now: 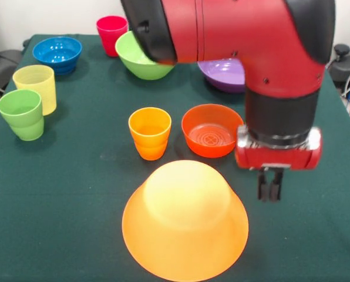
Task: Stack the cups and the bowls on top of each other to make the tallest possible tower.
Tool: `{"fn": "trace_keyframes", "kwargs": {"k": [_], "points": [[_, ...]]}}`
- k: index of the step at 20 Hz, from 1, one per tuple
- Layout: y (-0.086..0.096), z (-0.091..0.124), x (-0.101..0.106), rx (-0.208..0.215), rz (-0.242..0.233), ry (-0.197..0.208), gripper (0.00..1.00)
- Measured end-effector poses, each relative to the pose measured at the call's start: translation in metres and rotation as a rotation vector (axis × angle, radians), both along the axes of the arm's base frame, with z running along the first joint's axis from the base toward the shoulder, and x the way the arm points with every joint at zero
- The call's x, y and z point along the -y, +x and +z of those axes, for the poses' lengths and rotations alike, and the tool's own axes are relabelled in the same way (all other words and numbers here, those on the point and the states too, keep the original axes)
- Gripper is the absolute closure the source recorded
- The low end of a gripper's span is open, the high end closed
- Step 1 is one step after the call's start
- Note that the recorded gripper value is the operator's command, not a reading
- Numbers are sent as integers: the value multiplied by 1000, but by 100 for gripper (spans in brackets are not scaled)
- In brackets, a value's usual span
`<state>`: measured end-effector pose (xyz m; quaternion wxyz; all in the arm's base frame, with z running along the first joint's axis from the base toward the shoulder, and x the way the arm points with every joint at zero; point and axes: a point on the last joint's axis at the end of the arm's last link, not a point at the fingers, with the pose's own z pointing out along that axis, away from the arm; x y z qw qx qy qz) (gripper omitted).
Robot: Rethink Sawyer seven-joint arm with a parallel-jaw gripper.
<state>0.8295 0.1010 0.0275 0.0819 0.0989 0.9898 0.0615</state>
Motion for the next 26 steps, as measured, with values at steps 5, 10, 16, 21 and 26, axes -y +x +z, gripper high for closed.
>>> {"fn": "trace_keyframes", "kwargs": {"k": [5, 10, 16, 21, 26], "points": [[-3, 37, -11, -7, -9, 39, 100], [-7, 58, -9, -1, -6, 26, 100], [-17, 67, -1, -11, -1, -17, 0], [-35, 61, 3, -43, 11, -80, 0], [-64, 45, 5, -105, -3, -135, 0]]}}
